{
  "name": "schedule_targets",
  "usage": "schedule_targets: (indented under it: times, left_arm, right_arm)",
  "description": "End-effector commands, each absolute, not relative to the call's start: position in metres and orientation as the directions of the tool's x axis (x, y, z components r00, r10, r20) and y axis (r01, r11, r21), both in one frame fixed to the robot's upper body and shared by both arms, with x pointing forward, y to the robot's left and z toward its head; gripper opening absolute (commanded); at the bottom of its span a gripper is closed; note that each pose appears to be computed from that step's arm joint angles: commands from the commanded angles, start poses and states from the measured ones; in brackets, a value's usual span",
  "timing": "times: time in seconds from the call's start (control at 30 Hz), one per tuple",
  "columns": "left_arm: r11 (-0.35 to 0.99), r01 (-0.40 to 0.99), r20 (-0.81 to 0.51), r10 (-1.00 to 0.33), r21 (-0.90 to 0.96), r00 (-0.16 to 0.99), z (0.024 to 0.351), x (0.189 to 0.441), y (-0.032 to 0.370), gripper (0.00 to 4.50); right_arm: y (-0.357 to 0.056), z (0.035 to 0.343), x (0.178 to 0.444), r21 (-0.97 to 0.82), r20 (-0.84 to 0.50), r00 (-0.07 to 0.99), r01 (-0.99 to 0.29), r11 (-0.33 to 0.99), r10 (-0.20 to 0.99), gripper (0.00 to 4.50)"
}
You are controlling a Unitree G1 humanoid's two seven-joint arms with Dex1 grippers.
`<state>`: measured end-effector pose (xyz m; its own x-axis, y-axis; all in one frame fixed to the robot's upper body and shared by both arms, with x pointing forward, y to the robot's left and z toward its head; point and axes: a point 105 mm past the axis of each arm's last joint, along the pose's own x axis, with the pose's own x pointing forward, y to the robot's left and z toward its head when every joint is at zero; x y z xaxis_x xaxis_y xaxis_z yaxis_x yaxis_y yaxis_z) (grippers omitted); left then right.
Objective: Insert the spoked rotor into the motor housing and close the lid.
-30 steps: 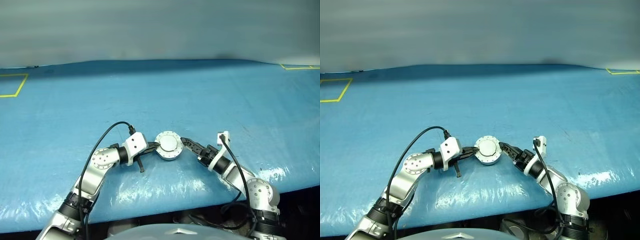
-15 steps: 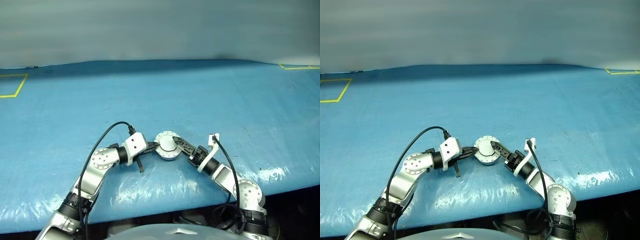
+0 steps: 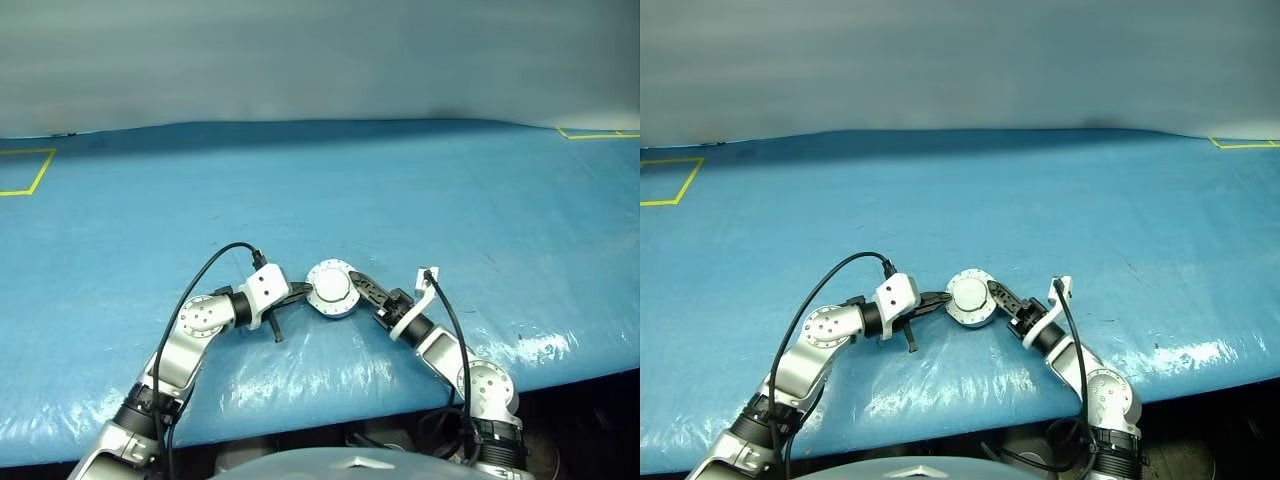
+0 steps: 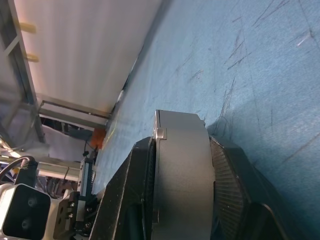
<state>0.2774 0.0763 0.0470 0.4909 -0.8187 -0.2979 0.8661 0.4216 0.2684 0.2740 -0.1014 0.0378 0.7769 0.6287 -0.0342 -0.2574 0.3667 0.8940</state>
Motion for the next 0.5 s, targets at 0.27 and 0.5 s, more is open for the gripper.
schedule_targets:
  times: [0.27, 0.5]
  left_arm:
    - [0.408, 0.906, -0.219, -0.879, 0.110, 0.423, 0.061, 0.261, 0.075, 0.00]
    - [0.459, 0.888, -0.143, -0.879, 0.014, 0.456, 0.077, 0.255, 0.093, 0.00]
  right_arm:
    - [-0.088, 0.017, 0.272, 0.872, -0.130, 0.747, -0.227, 0.434, 0.652, 1.26]
    - [-0.088, 0.019, 0.281, 0.906, -0.121, 0.777, -0.167, 0.389, 0.617, 1.26]
